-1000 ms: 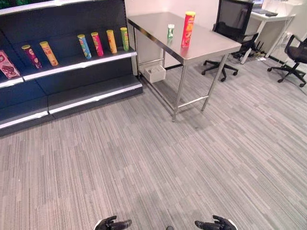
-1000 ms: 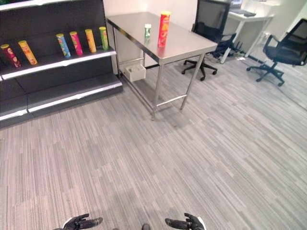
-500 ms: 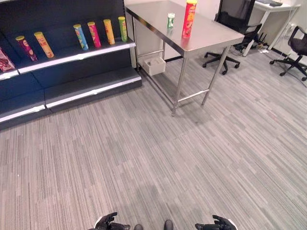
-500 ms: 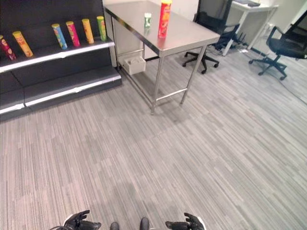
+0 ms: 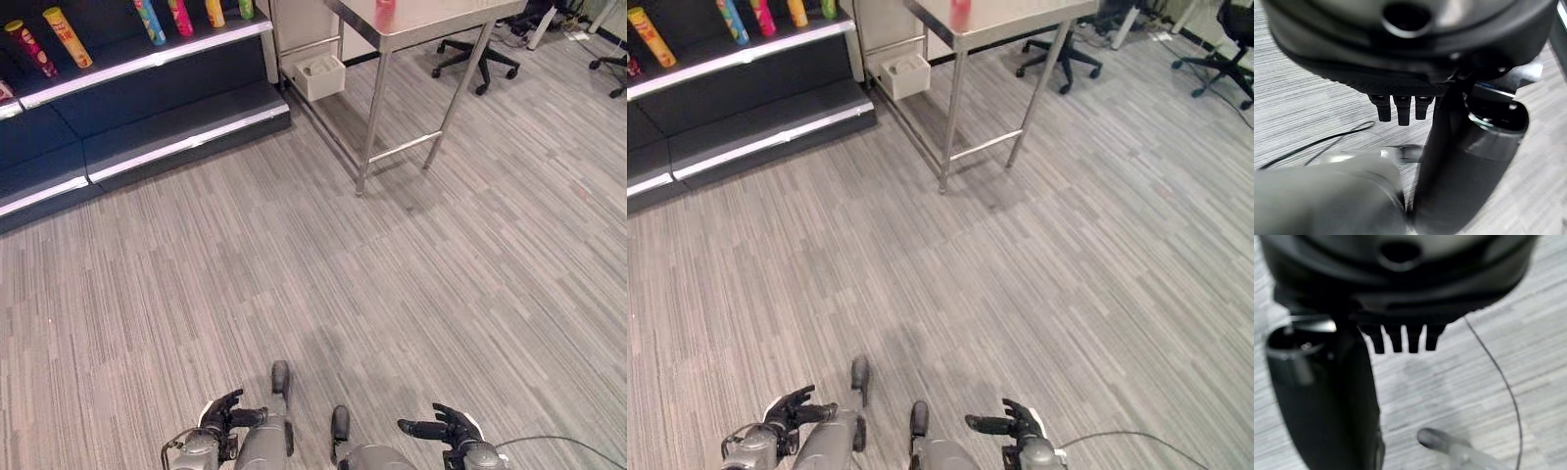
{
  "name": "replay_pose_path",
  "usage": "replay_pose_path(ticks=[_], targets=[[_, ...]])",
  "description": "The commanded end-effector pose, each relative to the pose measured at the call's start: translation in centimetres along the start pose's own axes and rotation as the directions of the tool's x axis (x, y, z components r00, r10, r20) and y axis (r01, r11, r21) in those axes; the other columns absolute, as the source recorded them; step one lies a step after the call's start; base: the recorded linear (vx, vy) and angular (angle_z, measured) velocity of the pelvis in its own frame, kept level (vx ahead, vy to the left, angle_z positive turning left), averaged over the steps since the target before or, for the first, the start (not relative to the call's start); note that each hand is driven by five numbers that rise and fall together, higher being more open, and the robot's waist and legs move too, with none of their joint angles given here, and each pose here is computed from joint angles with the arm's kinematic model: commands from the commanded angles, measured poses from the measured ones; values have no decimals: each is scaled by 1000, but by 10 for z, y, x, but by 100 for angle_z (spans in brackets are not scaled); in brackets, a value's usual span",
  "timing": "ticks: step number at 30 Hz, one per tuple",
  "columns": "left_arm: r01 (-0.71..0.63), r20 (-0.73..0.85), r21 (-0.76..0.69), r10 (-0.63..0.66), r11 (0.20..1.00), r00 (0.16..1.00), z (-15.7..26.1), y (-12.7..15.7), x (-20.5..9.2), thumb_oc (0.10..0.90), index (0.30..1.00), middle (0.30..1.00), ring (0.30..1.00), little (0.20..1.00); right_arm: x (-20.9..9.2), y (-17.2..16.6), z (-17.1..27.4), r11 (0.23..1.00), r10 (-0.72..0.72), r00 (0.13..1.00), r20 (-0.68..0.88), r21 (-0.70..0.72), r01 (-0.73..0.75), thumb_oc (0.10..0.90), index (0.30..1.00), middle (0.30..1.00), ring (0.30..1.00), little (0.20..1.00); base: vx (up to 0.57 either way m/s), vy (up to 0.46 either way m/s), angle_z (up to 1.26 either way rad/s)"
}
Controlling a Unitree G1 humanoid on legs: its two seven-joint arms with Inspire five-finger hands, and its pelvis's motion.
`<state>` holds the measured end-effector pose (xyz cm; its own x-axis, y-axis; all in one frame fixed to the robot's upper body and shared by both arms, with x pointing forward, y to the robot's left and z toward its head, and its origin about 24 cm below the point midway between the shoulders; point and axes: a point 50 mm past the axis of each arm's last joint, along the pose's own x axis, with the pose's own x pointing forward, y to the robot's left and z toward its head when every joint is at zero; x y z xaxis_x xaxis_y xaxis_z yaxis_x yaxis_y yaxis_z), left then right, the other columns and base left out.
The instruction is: Put the goods on the table back onto the shelves and tidy them up.
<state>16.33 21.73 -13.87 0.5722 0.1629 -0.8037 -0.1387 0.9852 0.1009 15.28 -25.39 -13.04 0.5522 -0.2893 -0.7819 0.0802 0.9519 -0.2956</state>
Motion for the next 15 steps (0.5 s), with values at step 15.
replay_pose_path(ticks=[15], targets=[[-68, 100, 81, 60, 994, 993, 10, 32, -9, 800, 900, 900, 900, 900, -4, -14, -11, 1000, -14, 1000, 2, -23, 14, 800, 900, 900, 900, 900, 373, 205, -26]])
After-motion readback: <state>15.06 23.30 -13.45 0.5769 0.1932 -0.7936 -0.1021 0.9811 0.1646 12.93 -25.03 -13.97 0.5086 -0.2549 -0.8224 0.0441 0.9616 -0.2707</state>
